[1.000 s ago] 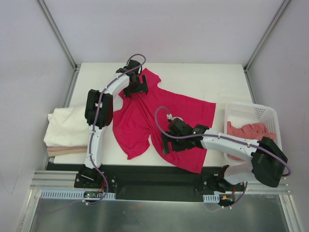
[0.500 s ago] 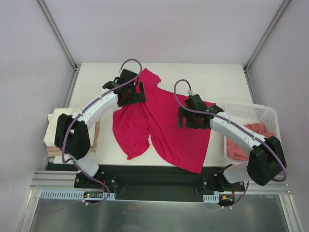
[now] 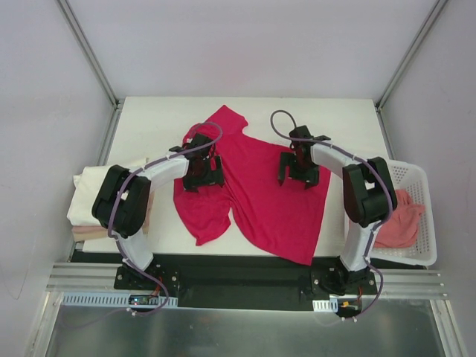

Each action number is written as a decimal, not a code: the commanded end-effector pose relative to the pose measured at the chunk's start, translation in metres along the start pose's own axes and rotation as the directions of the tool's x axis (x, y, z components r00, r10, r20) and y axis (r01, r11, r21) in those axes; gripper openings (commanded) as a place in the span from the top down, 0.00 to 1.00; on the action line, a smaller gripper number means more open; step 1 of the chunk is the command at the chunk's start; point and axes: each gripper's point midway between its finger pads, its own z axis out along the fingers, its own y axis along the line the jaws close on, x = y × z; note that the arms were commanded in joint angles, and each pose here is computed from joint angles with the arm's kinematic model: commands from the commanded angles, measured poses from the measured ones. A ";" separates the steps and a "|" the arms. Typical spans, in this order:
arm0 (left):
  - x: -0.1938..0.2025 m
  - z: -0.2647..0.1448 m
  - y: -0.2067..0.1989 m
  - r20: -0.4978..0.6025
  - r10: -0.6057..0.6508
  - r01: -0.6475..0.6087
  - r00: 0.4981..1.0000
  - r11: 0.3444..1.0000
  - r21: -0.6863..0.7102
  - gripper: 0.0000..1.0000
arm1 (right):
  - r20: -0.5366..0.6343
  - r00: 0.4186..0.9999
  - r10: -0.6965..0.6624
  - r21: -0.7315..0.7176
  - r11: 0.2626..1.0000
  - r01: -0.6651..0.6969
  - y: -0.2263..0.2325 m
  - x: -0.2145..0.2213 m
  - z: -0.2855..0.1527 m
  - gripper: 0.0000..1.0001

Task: Fold and stack the t-shirts
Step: Flatten out the tshirt

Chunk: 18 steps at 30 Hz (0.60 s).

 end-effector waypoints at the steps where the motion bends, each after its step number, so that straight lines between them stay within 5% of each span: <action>1: -0.003 0.012 0.009 0.003 -0.015 0.015 1.000 1.000 -0.022 0.01 | -0.042 0.999 -0.009 -0.064 0.998 0.006 -0.003 -0.022 0.009 0.03; 11: -0.035 0.031 0.024 -0.016 -0.062 0.062 0.998 0.998 -0.006 0.01 | -0.068 0.998 -0.007 -0.106 0.994 0.000 -0.001 -0.117 0.016 0.03; 18: -0.044 0.036 0.010 -0.047 -0.044 0.047 0.998 0.996 0.070 0.01 | -0.044 0.987 0.155 -0.245 0.956 -0.161 -0.017 -0.172 0.041 0.03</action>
